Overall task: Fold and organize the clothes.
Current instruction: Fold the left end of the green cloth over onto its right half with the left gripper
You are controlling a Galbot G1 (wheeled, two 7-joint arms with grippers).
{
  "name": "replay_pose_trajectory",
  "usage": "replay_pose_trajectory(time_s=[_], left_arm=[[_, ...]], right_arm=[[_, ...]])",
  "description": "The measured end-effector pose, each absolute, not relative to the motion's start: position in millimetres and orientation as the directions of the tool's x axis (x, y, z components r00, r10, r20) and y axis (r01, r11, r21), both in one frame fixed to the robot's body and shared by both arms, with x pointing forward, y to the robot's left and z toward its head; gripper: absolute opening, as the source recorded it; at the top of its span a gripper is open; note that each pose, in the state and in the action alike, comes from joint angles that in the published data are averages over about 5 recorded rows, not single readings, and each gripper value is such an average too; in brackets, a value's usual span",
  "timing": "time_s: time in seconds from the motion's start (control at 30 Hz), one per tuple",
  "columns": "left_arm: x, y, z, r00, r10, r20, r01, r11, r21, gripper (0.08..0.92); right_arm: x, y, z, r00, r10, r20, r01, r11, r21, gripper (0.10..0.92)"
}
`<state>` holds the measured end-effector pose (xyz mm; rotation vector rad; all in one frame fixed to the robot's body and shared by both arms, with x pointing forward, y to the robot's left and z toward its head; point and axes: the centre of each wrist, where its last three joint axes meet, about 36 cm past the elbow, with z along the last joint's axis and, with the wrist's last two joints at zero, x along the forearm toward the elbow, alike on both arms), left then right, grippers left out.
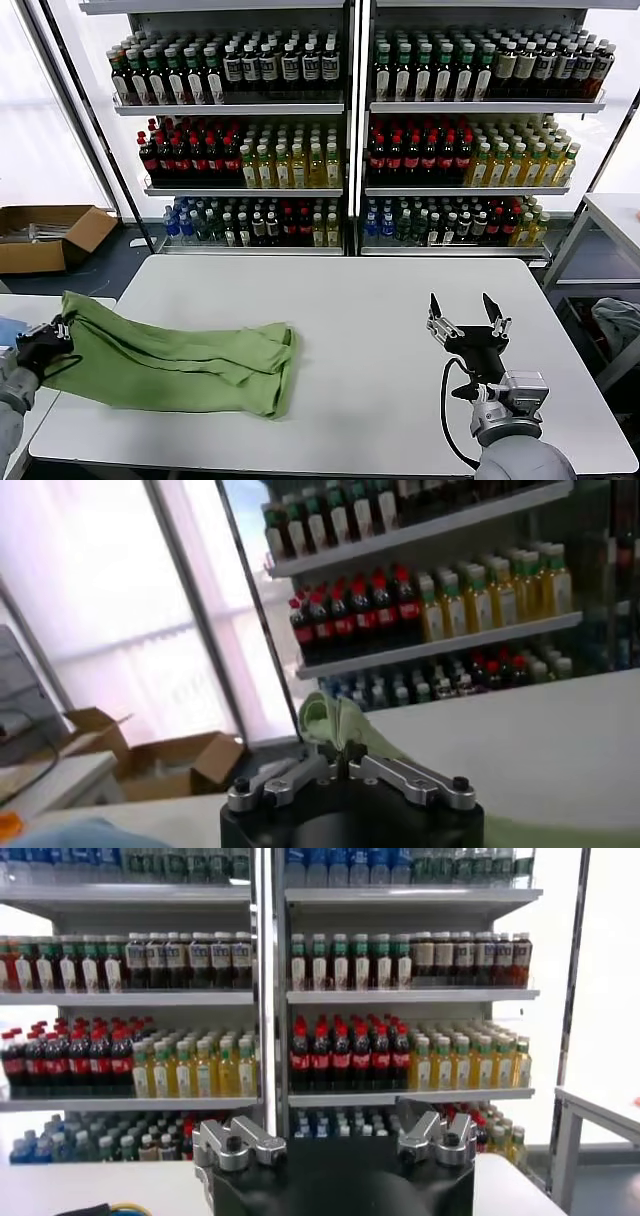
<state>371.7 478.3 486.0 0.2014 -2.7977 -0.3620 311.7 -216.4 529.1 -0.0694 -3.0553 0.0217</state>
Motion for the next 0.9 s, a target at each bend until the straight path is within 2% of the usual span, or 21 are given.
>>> replay_pose_trajectory(time_s=[0.17, 0.5, 0.73, 0.9], left_arm=[[371, 445, 477, -0.945, -0.118, 0.305, -0.039, 0.967, 0.251, 0.101], [370, 343, 457, -0.943, 0.068, 0.324, 0.108, 0.988, 0.108, 0.101], [366, 287, 452, -0.925, 0.186, 0.332, 0.21, 0.977, 0.037, 0.101], [367, 259, 449, -0.91, 0.247, 0.334, 0.263, 0.965, 0.001, 0.101]], right_arm=[[310, -218, 530, -0.995, 0.055, 0.083, 0.054, 0.998, -0.015, 0.823], [303, -220, 525, -0.992, 0.084, 0.091, 0.083, 0.996, -0.015, 0.823], [297, -222, 520, -0.989, 0.104, 0.107, 0.103, 0.995, -0.015, 0.823], [294, -223, 513, -0.985, 0.115, 0.127, 0.113, 0.993, -0.018, 0.823]])
